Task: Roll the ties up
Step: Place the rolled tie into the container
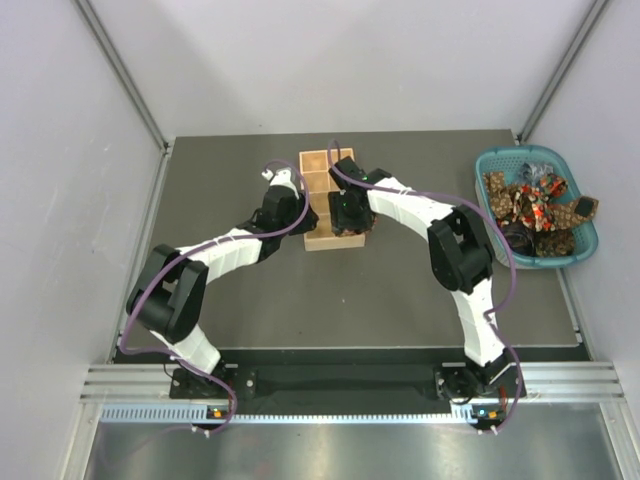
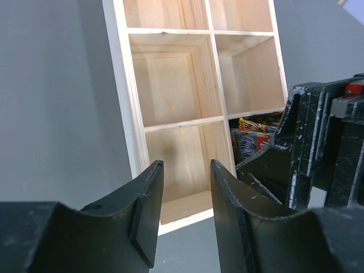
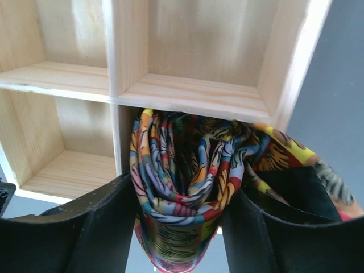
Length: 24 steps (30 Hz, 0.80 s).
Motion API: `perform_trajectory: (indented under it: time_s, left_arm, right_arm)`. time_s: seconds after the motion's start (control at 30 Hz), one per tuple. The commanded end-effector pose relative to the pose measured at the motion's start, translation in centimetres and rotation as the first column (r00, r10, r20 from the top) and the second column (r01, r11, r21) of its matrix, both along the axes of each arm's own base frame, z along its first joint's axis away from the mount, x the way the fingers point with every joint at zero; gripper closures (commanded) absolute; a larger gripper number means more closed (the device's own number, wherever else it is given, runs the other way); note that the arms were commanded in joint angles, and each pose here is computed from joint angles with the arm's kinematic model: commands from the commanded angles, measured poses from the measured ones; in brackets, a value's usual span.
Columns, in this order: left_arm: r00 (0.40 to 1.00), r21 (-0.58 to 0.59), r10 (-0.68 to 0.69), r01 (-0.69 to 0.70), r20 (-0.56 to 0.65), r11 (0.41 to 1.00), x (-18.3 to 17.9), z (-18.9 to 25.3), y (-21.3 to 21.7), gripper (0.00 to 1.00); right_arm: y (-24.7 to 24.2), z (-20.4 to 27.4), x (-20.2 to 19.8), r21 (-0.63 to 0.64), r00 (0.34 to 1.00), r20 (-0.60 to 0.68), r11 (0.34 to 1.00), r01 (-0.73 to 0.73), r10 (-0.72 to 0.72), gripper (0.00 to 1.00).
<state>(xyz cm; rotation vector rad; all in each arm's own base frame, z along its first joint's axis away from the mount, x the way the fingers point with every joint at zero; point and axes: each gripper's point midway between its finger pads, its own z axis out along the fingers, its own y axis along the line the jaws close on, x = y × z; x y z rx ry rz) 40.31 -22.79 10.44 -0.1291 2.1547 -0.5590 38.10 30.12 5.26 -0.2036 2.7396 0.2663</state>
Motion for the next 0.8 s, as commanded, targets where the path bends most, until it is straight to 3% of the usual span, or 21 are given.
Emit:
perform_trajectory:
  time_s: [0.0,0.17,0.57,0.7,0.77]
  left_arm:
    - [0.999,-0.006,-0.011,0.011,0.035,1.0,0.5,1.3,-0.2,0.57]
    - [0.999,0.001,-0.015,0.015,0.035,1.0,0.4,1.4,-0.2,0.57]
    - [0.999,0.011,-0.025,0.025,0.042,1.0,0.2,2.1,-0.2,0.57]
    - [0.999,0.015,-0.031,0.03,0.042,0.999,0.2,2.2,-0.3,0.57]
    - [0.999,0.017,-0.031,0.03,0.039,0.999,0.1,2.1,-0.2,0.57]
  right_arm:
    - [0.3,3.2,-0.4,-0.001,1.0,0.027,1.0,-0.011,0.011,0.39]
    - [-0.3,5.0,0.0,-0.02,0.998,0.064,1.0,0.007,-0.005,0.3]
    - [0.1,8.6,1.1,-0.01,0.993,0.117,1.0,0.002,-0.001,0.3]
    - [-0.1,7.5,1.4,-0.037,0.994,0.106,0.999,0.009,-0.005,0.34]
    - [-0.4,7.1,1.5,-0.05,0.995,0.1,0.999,0.014,-0.008,0.41]
